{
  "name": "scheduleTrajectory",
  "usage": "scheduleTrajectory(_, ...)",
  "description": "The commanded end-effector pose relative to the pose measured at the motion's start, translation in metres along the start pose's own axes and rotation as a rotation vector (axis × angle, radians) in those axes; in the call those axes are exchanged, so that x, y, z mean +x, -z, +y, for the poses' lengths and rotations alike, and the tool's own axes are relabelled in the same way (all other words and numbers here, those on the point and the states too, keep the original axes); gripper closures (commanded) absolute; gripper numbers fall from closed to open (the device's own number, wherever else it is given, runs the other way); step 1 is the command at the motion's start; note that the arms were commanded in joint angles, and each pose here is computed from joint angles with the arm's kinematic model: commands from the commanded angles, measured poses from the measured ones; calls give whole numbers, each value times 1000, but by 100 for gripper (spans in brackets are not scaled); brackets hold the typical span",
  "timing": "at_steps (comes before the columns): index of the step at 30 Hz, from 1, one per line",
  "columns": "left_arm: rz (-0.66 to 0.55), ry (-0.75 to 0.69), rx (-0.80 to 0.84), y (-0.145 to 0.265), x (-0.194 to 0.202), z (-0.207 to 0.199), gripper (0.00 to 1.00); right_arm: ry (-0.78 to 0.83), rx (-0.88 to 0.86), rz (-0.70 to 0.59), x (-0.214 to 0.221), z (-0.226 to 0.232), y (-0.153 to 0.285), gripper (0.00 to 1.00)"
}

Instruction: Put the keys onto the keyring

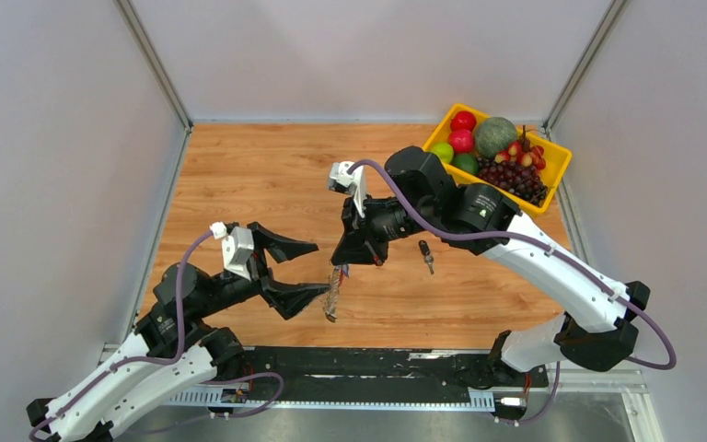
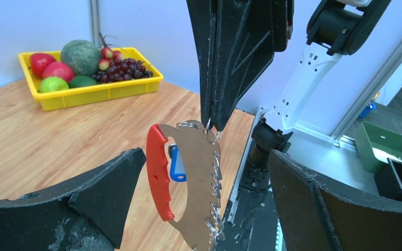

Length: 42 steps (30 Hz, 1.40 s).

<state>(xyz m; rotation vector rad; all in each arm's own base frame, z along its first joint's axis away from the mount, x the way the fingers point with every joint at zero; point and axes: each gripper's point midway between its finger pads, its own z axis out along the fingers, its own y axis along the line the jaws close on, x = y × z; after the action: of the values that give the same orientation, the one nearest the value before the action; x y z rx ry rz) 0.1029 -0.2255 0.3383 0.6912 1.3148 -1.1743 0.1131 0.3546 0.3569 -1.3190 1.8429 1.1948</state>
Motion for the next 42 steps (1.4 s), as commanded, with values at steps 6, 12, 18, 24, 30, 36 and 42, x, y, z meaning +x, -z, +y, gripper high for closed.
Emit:
scheduleTrajectory(6, -62, -37, 105, -1, -14, -18, 18, 151, -119, -113, -32, 34, 21, 100)
scheduleTrajectory(12, -72, -51, 176, 0, -20, -32, 39, 172, -143, -92, -26, 39, 17, 100)
scheduleTrajectory(18, -53, -44, 220, -3, -18, -38, 51, 184, -145, -84, -25, 43, 12, 100)
scheduleTrajectory(24, -44, -37, 229, -4, -15, -39, 55, 197, -141, -86, -26, 45, 11, 100)
scheduleTrajectory(30, -49, -40, 247, -3, -18, -42, 64, 196, -131, -82, -25, 44, 10, 100)
scheduleTrajectory(36, -51, -40, 254, -3, -19, -44, 73, 192, -125, -69, -21, 43, 5, 100)
scheduleTrajectory(42, -48, -39, 252, -4, -18, -43, 84, 201, -131, -64, -20, 46, 2, 100)
